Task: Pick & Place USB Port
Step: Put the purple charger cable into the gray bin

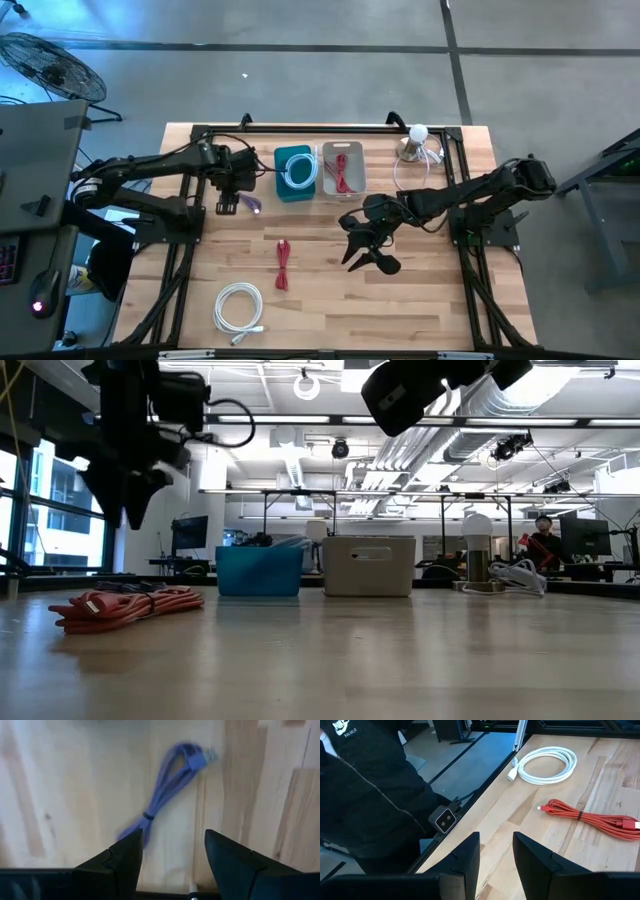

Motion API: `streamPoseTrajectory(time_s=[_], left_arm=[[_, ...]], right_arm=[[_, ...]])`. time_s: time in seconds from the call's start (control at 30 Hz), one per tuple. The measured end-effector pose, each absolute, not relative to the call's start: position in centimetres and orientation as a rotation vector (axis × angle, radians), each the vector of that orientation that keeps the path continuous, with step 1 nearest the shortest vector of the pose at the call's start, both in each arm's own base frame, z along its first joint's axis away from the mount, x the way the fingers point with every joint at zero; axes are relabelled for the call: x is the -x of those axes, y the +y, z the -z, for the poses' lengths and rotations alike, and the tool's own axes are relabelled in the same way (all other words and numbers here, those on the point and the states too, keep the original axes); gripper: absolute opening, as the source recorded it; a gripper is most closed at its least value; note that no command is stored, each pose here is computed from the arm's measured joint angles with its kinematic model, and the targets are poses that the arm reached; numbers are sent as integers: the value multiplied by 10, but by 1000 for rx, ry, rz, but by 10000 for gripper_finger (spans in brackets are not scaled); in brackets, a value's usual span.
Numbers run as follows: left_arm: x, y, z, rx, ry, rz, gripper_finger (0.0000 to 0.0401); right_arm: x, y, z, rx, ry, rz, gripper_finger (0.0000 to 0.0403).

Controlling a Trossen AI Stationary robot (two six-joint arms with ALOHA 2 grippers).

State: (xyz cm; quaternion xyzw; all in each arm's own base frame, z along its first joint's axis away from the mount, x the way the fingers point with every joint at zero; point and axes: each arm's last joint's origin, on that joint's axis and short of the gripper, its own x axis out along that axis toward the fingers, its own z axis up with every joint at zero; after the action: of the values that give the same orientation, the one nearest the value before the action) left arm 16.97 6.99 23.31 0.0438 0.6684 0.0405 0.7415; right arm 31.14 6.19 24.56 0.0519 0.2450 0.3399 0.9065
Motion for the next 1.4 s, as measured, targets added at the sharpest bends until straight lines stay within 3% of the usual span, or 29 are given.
streamPoseTrajectory(time_s=[0.2,0.87,1.4], left_arm=[[-162,66,-205,-49,1547,-36,207],[-156,80,-205,9,1543,-97,207],[-154,110,-203,114,1385,-90,207]], right_arm=[[-311,62,-245,-110,519,-701,110],[-310,65,-245,-99,516,-711,110],[-311,65,-245,-79,507,-703,110]])
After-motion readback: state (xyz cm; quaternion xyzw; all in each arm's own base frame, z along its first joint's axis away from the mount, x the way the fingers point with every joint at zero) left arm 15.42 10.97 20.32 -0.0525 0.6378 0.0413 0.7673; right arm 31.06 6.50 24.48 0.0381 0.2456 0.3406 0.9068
